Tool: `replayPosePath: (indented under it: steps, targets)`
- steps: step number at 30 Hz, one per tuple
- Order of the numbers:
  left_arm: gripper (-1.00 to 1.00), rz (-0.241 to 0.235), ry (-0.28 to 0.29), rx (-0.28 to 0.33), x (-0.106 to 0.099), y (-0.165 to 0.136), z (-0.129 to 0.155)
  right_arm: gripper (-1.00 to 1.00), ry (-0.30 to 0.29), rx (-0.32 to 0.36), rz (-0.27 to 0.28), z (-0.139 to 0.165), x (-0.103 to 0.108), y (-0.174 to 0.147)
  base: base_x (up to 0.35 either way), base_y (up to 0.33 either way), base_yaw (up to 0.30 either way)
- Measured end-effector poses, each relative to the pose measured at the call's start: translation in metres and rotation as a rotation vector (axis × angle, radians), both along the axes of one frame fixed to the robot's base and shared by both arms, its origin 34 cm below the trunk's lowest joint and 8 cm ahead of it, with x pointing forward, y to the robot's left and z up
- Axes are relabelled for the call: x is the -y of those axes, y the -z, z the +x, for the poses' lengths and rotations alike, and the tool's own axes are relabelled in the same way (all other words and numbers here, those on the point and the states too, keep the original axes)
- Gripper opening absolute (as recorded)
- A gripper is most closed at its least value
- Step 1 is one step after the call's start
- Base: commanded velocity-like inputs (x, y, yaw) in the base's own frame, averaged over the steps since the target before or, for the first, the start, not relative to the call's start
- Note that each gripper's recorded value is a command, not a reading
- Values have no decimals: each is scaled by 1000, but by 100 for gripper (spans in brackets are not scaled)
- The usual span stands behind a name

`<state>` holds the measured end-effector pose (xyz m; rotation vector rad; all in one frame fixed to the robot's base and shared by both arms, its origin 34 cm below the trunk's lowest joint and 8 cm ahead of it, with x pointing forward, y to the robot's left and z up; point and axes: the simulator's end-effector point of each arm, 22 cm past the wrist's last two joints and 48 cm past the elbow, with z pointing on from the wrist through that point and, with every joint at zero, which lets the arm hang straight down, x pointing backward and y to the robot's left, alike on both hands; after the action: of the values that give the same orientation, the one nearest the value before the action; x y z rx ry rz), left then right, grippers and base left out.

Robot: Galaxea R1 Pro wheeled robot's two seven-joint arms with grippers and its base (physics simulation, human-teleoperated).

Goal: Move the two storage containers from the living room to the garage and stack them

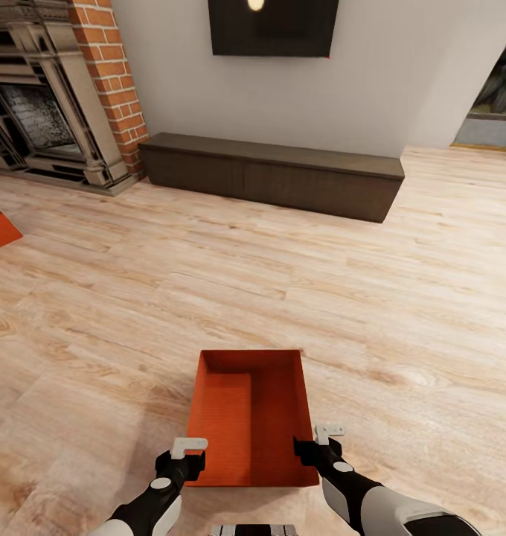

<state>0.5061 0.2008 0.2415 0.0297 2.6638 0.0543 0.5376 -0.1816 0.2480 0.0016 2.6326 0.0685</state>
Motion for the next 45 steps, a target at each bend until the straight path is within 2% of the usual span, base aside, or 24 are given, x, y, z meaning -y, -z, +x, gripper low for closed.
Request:
replayPosePath:
  steps: [4, 39, 45]
  targets:
    - [100, 0, 0, 0, 0, 9, -2, 100, 0, 0, 0, -2, 0, 9, 0, 0, 0]
    - [100, 0, 0, 1, 0, 9, -2, 100, -7, 1, 7, -2, -2, 9, 0, 0, 0]
    - [100, 0, 0, 1, 0, 9, -2, 100, -3, 0, -4, -2, 8, 9, 0, 0, 0]
